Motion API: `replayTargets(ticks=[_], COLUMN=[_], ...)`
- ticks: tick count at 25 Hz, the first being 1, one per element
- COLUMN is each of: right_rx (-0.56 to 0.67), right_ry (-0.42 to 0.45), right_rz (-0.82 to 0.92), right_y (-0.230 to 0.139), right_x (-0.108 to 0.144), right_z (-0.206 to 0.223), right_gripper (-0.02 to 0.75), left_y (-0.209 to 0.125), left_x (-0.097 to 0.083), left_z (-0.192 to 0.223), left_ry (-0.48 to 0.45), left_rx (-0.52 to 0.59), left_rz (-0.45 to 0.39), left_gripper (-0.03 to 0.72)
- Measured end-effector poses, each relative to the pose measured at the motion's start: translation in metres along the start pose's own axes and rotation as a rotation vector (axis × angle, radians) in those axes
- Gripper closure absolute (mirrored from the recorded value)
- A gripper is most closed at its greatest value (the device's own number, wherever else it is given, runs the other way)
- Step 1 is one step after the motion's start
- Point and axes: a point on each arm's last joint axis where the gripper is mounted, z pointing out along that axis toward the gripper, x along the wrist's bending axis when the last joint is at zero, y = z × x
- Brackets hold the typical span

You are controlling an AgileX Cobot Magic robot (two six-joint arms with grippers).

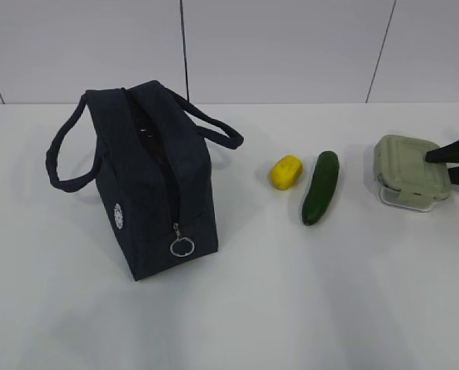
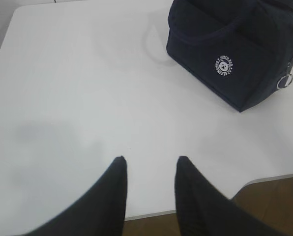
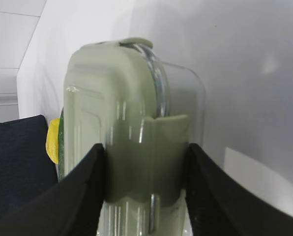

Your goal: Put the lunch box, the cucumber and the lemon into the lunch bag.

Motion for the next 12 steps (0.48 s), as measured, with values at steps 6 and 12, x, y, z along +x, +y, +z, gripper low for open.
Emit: replayTargets(ticks=[6,12], right_rx=[-0.005,-0.007], right_ry=[0.005,0.006], right_rz=[0.015,0.028], right_y=[0.0005,0.0006], right_x=[0.0004,0.0006], right_z=[0.0000,0.0000], right_gripper=[0.384,0.386], left_y=[0.0000,0.0000], left_x=[0.0000,0.0000], left_z=[0.0000,0.0000], left_ry=[0.000,0.000], left_rx=[0.000,0.000], left_rz=[0.000,0.000], left_gripper=[0.447,0.447])
